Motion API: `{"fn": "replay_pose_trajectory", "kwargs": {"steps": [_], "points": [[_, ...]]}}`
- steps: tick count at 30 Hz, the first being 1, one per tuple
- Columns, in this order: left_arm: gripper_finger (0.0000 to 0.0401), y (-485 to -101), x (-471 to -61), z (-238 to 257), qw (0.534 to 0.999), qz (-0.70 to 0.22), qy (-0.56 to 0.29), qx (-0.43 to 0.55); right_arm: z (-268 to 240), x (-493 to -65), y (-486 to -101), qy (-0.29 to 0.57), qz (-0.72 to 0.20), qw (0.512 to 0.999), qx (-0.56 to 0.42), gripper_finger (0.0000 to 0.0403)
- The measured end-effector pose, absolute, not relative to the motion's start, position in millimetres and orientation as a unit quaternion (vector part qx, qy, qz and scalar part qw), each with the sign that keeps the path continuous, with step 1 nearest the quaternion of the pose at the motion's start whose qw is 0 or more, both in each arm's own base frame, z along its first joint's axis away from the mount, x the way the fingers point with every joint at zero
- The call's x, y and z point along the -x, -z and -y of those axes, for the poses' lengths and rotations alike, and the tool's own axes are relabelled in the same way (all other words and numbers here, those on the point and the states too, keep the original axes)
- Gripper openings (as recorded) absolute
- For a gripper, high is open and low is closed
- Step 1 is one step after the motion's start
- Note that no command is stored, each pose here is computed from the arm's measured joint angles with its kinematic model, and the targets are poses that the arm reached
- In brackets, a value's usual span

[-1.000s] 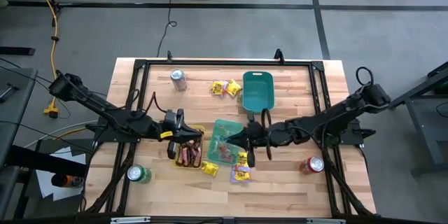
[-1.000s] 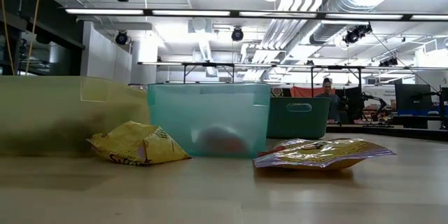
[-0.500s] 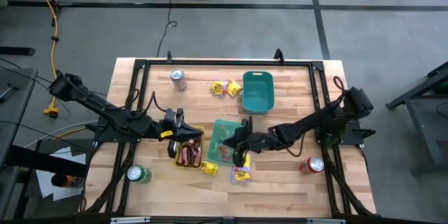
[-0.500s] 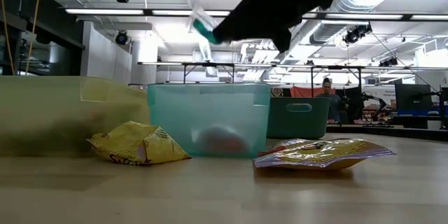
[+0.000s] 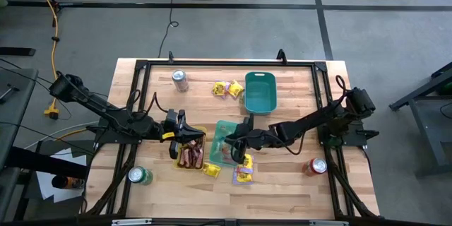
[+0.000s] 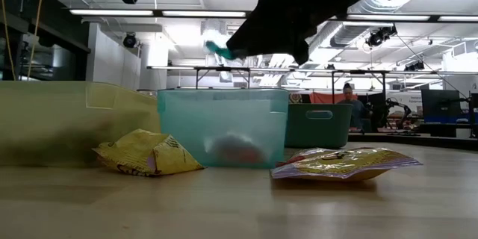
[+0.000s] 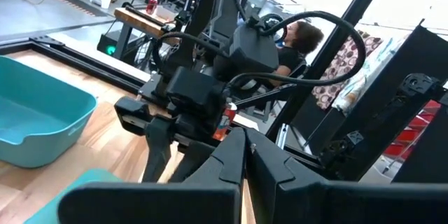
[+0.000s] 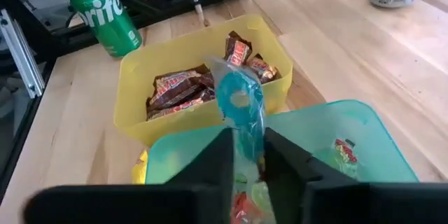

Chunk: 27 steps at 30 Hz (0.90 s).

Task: Sort candy
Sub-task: Put the blue gummy into the light blue bin, then put the green gummy into the light blue bin

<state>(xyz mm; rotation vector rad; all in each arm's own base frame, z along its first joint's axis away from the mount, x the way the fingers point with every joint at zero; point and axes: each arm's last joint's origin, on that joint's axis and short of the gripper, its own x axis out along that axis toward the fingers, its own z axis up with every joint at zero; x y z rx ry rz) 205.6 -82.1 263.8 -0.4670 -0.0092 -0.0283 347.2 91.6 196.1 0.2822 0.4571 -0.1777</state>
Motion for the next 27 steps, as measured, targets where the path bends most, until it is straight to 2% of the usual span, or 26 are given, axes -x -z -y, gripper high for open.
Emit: {"fn": "replay_pose_trajectory", "kwargs": {"steps": [7, 11, 15, 22, 27], "points": [[0.0, -263, -206, 82, 0.973, 0.002, 0.013, 0.231, -92, -345, -192, 0.079, -0.251, 0.956, -0.131, 0.0179], [0.0, -263, -206, 82, 0.973, 0.002, 0.013, 0.231, -91, -343, -199, 0.059, -0.26, 0.955, -0.13, 0.0224], [0.0, -263, -206, 82, 0.973, 0.002, 0.012, 0.231, -85, -340, -229, 0.058, -0.26, 0.958, -0.108, 0.0237], [0.0, -263, -206, 81, 0.973, 0.005, 0.0, 0.23, -54, -342, -318, 0.075, -0.207, 0.974, -0.053, 0.0238], [0.0, -263, -206, 81, 0.973, 0.003, -0.004, 0.229, -20, -347, -364, 0.147, -0.186, 0.97, -0.057, 0.0238]]}}
